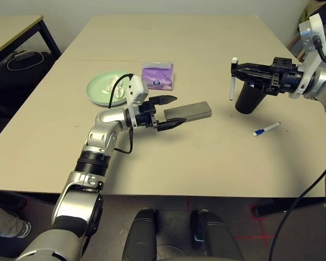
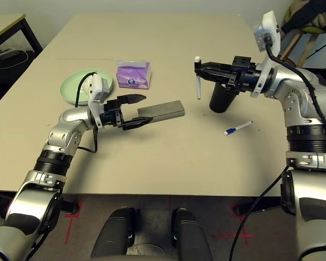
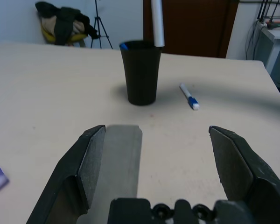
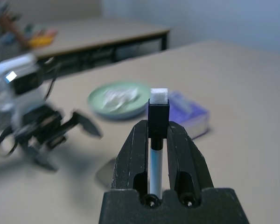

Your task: Organize and tidy the items on the table.

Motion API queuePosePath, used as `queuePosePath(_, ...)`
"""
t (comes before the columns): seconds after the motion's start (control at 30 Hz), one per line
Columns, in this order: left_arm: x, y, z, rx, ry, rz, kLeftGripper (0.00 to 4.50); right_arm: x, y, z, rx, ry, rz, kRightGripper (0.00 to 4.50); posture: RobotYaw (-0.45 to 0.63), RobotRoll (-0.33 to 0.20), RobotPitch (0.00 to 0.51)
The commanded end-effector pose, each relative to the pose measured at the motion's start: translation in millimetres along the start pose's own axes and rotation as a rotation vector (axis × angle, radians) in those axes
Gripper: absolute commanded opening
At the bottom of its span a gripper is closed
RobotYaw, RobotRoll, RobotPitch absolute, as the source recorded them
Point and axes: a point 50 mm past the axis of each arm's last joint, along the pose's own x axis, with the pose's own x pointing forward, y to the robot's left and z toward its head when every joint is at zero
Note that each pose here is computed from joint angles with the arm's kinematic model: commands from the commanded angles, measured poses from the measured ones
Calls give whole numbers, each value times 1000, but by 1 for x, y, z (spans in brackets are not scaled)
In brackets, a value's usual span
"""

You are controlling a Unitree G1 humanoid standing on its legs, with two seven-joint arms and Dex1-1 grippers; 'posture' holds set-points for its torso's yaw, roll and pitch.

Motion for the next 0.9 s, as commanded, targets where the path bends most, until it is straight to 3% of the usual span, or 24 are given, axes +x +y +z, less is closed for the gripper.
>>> queuePosePath(0.03, -1, 3, 0, 1, -3, 6, 4500, -4, -13, 13, -21, -95, -134, 399, 125, 0, 72)
queuePosePath(0.3, -3, 0, -3, 8, 11, -12, 4500, -3, -34, 18, -60, -149, -391, 399, 127, 0, 72)
queuePosePath(0.43, -4, -1, -3, 8, 13, -13, 4500, -6, -44, 8, -61, -46, -549, 399, 130, 0, 73)
queuePosePath(0.9, -2, -1, -3, 25, 15, -24, 4500, -7, -41, -16, -44, 127, -700, 399, 125, 0, 73)
